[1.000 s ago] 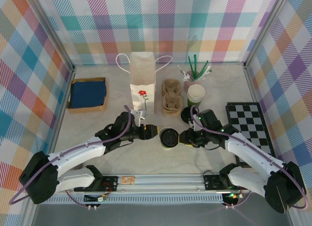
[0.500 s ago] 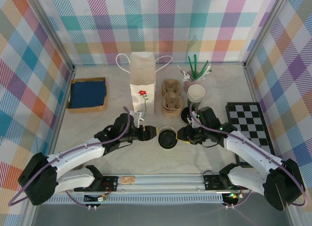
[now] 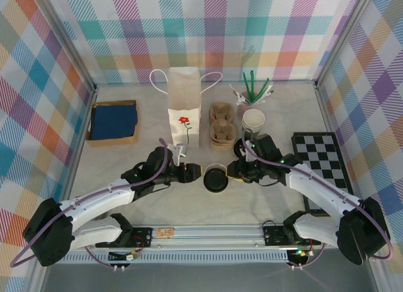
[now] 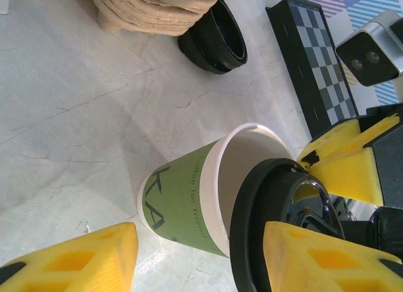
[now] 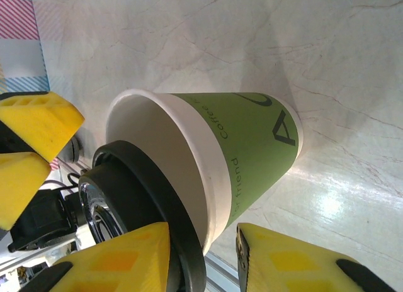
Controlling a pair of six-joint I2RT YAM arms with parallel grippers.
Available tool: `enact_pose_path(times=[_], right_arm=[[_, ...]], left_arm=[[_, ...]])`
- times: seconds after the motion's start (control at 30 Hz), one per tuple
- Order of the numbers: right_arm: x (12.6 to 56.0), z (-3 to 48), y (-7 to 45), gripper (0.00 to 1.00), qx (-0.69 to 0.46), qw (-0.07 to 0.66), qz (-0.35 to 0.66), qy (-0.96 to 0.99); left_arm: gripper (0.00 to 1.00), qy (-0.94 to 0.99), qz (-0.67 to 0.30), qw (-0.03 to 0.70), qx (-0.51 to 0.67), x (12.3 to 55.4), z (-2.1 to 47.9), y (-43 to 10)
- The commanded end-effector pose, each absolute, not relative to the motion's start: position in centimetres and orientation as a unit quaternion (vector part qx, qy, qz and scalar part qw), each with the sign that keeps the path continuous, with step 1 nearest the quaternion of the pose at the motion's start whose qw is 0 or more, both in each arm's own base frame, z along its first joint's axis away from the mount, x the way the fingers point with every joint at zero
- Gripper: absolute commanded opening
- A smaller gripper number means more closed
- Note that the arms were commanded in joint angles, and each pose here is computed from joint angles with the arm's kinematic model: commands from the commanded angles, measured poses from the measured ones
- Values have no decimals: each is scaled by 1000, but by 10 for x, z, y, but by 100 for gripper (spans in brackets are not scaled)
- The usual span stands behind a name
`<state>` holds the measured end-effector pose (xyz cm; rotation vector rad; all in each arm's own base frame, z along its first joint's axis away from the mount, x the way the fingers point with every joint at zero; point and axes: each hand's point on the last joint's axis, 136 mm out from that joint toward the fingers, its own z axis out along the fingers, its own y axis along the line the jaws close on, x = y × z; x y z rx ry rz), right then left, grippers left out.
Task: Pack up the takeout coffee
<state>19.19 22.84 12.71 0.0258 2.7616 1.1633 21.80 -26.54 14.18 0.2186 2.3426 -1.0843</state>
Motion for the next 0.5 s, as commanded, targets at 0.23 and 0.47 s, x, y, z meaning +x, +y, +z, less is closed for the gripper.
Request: enact_pose_path(times=[0.23,0.47], right_arm=[[200,136,233,33,8,82,389,918],[201,135,234,33,8,81,386,919]], left_arm=[[47,869,-423,235,103,199,147,-266],[47,868,-428,227,111,191,154,-264]])
